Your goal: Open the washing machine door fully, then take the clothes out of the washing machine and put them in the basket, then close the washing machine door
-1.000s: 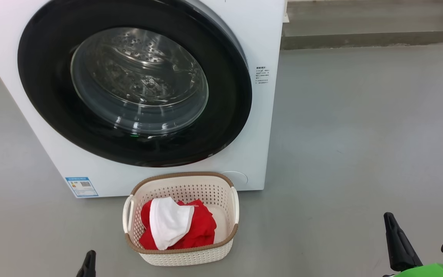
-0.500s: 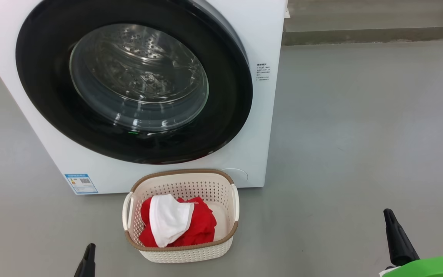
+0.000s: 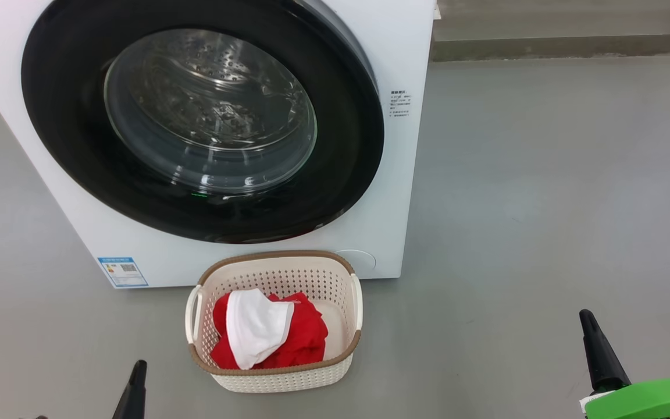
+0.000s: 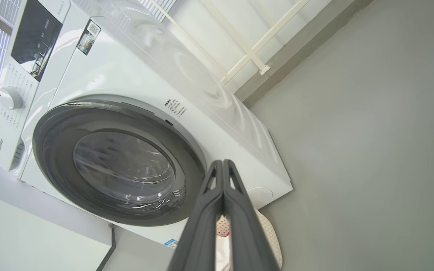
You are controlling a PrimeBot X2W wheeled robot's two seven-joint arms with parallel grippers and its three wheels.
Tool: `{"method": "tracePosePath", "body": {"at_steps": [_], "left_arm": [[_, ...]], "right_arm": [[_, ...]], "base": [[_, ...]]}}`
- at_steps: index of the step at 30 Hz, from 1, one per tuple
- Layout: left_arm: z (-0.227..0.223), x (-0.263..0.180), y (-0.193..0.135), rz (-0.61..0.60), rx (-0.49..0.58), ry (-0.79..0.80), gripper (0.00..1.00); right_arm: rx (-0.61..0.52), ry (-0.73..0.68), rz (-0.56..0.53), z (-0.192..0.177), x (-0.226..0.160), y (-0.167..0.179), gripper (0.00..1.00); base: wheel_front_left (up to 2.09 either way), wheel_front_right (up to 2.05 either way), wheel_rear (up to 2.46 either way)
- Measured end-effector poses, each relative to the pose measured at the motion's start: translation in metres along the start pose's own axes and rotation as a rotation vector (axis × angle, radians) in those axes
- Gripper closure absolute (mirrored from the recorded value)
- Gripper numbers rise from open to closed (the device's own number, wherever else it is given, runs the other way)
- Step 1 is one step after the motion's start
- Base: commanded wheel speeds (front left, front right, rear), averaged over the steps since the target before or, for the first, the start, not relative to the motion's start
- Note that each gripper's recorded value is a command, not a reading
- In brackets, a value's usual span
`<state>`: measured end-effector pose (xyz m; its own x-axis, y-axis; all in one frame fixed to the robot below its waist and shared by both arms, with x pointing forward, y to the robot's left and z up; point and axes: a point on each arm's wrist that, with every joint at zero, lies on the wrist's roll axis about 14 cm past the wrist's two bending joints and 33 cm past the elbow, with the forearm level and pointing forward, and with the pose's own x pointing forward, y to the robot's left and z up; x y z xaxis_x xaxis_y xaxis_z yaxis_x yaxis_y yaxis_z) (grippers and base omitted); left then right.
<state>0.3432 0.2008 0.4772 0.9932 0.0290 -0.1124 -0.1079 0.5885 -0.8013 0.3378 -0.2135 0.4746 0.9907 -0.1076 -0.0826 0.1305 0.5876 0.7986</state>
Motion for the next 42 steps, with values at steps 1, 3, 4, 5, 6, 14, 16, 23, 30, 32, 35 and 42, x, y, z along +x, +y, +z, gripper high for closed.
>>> {"method": "tracePosePath", "body": {"at_steps": [1, 3, 4, 5, 6, 14, 16, 23, 30, 32, 35, 42], "left_arm": [[0.000, 0.001, -0.001, -0.001, -0.009, 0.000, 1.00], [0.000, 0.002, -0.001, 0.000, -0.035, 0.003, 1.00], [-0.001, 0.002, 0.000, 0.002, -0.046, 0.004, 1.00], [-0.001, 0.002, 0.001, 0.006, -0.056, 0.004, 1.00], [-0.002, 0.002, 0.002, 0.009, -0.065, 0.009, 1.00], [-0.004, 0.007, 0.000, 0.006, -0.161, 0.018, 1.00], [-0.005, 0.008, 0.000, 0.007, -0.187, 0.023, 1.00], [-0.004, 0.013, -0.002, -0.002, -0.260, 0.026, 1.00], [-0.006, 0.016, -0.004, -0.007, -0.336, 0.032, 1.00], [-0.005, 0.018, -0.005, -0.009, -0.355, 0.031, 1.00], [-0.005, 0.021, -0.007, -0.017, -0.391, 0.032, 1.00], [-0.007, 0.024, -0.009, -0.022, -0.470, 0.038, 1.00]], "right_arm": [[0.008, 0.006, -0.002, -0.001, 0.000, -0.001, 1.00], [0.029, 0.009, -0.005, -0.002, 0.001, -0.001, 1.00], [0.044, 0.013, -0.006, -0.002, 0.001, -0.001, 1.00], [0.056, 0.013, -0.007, -0.002, 0.001, -0.001, 1.00], [0.065, 0.013, -0.006, -0.002, 0.003, -0.001, 1.00], [0.167, 0.024, -0.006, -0.004, 0.008, 0.001, 1.00], [0.188, 0.027, -0.002, -0.003, 0.010, 0.003, 1.00], [0.260, 0.037, -0.002, -0.005, 0.014, 0.003, 1.00], [0.339, 0.050, -0.002, -0.006, 0.017, 0.004, 1.00], [0.366, 0.051, -0.002, -0.007, 0.018, 0.004, 1.00], [0.392, 0.053, 0.009, -0.005, 0.022, 0.008, 1.00], [0.477, 0.060, 0.011, -0.006, 0.026, 0.009, 1.00]], "base": [[0.00, 0.00, 0.00], [0.00, 0.00, 0.00], [0.00, 0.00, 0.00], [0.00, 0.00, 0.00], [0.00, 0.00, 0.00], [0.00, 0.00, 0.00], [0.00, 0.00, 0.00], [0.00, 0.00, 0.00], [0.00, 0.00, 0.00], [0.00, 0.00, 0.00], [0.00, 0.00, 0.00], [0.00, 0.00, 0.00]]}}
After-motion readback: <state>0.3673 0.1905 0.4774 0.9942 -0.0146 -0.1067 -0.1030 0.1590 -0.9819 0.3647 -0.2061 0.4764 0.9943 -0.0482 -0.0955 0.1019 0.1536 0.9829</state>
